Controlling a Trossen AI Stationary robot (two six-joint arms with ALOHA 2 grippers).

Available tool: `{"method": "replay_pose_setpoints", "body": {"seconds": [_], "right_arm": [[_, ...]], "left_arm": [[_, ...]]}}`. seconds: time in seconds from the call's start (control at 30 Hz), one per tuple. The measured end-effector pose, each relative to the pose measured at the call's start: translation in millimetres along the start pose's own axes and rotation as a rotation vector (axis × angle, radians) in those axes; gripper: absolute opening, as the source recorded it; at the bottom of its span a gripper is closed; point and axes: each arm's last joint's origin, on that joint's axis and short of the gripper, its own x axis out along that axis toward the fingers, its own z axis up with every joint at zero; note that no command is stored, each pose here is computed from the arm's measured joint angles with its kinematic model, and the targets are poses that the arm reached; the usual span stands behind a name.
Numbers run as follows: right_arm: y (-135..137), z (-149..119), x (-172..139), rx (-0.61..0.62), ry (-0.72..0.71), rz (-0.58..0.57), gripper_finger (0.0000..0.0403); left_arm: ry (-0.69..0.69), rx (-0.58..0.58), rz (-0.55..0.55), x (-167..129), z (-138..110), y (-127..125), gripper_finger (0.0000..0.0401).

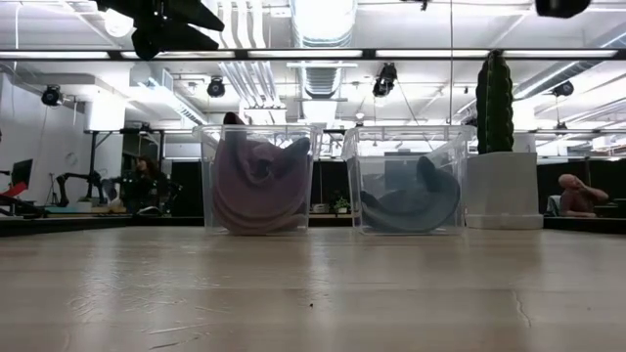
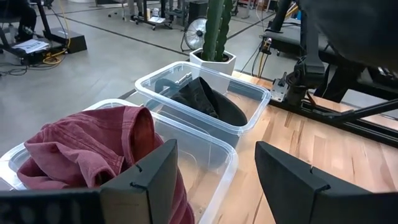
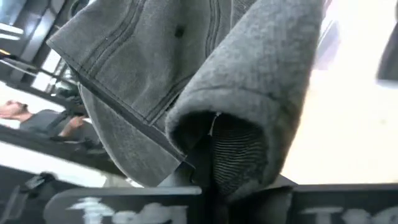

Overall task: Pick & Place hat
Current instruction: Put the black cap into the right transparent bin

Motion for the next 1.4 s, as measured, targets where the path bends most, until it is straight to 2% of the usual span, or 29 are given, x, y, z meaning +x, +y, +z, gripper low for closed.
{"method": "replay_pose_setpoints", "body": {"seconds": [0.7, 0.97, 1.13, 1.4], "right_arm": [[-54.0, 110.8, 45.6, -0.237, -0.079, -0.231, 0.0008], [-85.0, 137.4, 70.8, -0.283, -0.043, -0.367, 0.0008], [-105.5, 151.1, 83.6, -0.276, -0.019, -0.446, 0.0008], [-124.9, 156.7, 101.2, -0.223, 0.075, -0.459, 0.0008]], "left_arm": [[-0.005, 0.027, 0.013, 2.1, -5.2, 1.0, 0.0208], [-0.034, -0.005, 0.111, 8.1, -24.4, 5.9, 0.0208], [-0.016, -0.024, 0.134, 10.0, -35.0, 8.3, 0.0208], [-0.036, -0.026, 0.131, 10.5, -34.8, 8.0, 0.0208]]}}
